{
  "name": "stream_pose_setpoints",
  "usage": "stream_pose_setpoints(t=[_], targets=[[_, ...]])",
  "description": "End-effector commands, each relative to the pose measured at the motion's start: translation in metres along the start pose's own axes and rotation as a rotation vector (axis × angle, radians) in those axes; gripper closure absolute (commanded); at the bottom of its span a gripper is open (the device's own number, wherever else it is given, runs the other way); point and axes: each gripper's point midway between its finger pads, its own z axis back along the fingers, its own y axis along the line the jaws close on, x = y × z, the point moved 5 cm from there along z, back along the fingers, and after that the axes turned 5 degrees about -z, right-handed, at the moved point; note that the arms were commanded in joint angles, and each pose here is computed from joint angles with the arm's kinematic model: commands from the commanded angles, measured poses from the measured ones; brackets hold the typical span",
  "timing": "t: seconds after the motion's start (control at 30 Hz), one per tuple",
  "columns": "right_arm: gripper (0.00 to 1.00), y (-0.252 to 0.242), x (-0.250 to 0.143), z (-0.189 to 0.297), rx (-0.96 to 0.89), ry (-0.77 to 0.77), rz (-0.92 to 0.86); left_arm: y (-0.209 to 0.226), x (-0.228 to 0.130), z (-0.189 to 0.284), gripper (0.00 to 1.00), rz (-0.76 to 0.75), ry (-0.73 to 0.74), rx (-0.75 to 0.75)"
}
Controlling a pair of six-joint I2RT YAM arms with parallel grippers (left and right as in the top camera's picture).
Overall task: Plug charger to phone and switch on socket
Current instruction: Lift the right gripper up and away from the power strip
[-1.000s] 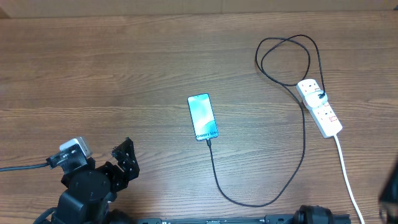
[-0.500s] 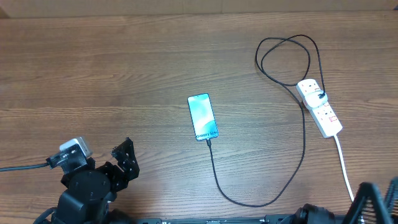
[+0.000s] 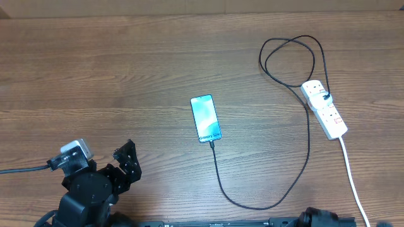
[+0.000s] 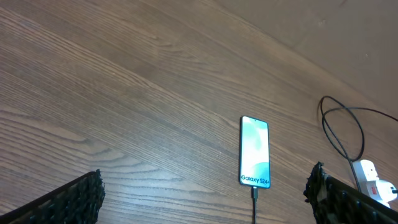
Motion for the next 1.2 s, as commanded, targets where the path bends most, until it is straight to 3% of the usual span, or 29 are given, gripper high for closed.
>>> stream_pose_setpoints(t=[0.0, 0.33, 0.8, 0.97, 1.17], targets=[[0.0, -0.001, 0.003, 0.012, 0.015, -0.029, -0.003, -0.001, -0.001, 0.0, 0.0, 0.013, 0.001, -0.009], [0.0, 0.006, 0.013, 0.018, 0.074, -0.048, -0.002, 0.0, -0.001, 0.0, 0.01, 0.012, 0.004, -0.007], [0.0, -0.012, 0.083, 0.012, -0.036, -0.572, -0.011, 0.0, -0.002, 0.0, 0.0, 0.011, 0.004, -0.006], [0.0, -0.037, 0.085, -0.008, -0.086, -0.663, -0.029, 0.0, -0.002, 0.0, 0.01, 0.011, 0.004, -0.006], [0.0, -0.084, 0.065, -0.042, -0.185, -0.671, -0.042, 0.0, -0.002, 0.0, 0.0, 0.011, 0.004, -0.006]])
